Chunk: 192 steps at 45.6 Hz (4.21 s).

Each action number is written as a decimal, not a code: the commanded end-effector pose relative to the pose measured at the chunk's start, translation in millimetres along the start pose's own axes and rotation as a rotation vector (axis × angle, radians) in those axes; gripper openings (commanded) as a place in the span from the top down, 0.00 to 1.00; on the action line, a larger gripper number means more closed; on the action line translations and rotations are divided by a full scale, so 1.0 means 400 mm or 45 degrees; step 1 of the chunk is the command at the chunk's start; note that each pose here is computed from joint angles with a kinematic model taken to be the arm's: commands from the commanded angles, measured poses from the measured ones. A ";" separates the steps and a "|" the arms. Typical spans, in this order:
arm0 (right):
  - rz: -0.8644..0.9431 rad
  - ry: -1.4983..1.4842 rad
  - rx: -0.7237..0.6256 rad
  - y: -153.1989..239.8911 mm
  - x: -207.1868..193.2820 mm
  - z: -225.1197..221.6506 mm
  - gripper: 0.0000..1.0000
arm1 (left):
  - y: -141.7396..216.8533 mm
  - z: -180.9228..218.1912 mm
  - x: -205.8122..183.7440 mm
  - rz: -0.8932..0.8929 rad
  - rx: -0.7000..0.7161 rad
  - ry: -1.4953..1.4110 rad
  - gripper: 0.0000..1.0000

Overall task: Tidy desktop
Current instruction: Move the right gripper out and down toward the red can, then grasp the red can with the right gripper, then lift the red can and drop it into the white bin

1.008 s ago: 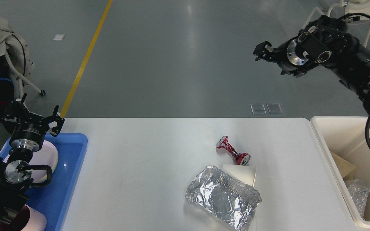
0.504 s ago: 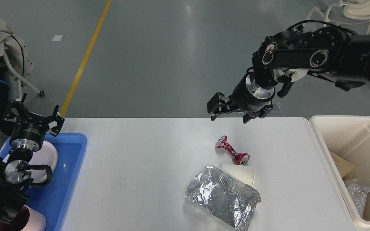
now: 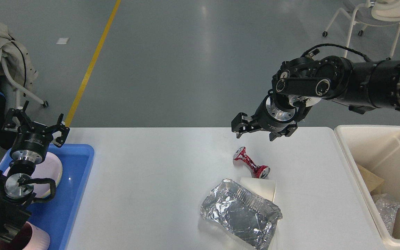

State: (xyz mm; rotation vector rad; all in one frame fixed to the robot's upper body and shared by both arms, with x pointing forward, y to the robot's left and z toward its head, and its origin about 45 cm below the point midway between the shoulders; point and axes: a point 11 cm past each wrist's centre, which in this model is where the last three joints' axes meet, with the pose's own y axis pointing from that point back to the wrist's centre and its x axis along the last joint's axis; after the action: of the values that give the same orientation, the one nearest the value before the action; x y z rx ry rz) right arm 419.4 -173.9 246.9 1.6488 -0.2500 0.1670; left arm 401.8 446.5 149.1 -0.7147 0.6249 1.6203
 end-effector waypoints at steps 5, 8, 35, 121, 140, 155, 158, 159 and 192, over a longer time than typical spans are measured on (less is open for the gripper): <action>-0.009 -0.142 -0.046 -0.087 -0.011 0.113 0.00 | 0.000 0.000 0.000 0.000 0.000 0.000 0.02; -0.022 -0.169 -0.051 -0.113 -0.023 0.130 0.00 | 0.000 0.000 0.000 0.000 0.000 0.000 0.02; 0.001 -0.095 -0.115 -0.314 -0.115 0.087 0.00 | 0.000 -0.003 -0.001 -0.001 0.002 0.001 0.02; 0.046 -0.322 -0.069 -0.393 -0.158 0.122 1.00 | 0.000 -0.003 -0.001 -0.001 0.002 0.001 0.02; 0.073 -0.217 -0.054 -0.213 -0.018 0.113 1.00 | -0.001 0.000 -0.002 -0.002 0.002 0.000 0.02; -0.023 0.027 -0.069 0.053 0.038 0.059 1.00 | 0.000 -0.001 0.000 0.000 0.001 -0.001 0.02; -0.013 0.072 -0.068 0.110 0.043 0.039 1.00 | 0.000 -0.003 -0.001 -0.001 0.002 0.001 0.02; -0.014 0.085 -0.067 0.130 0.042 0.035 1.00 | 0.000 -0.001 0.000 0.000 0.001 -0.001 0.02; 0.013 -0.224 -0.087 0.180 0.012 0.288 1.00 | 0.000 -0.003 -0.001 -0.001 0.002 0.001 0.02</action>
State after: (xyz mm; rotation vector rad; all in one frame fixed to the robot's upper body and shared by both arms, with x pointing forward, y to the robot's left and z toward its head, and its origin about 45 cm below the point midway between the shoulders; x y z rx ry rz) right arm 389.5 -238.8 336.0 1.6292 -0.2610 0.1291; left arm 401.8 446.3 148.9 -0.7143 0.6253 1.6199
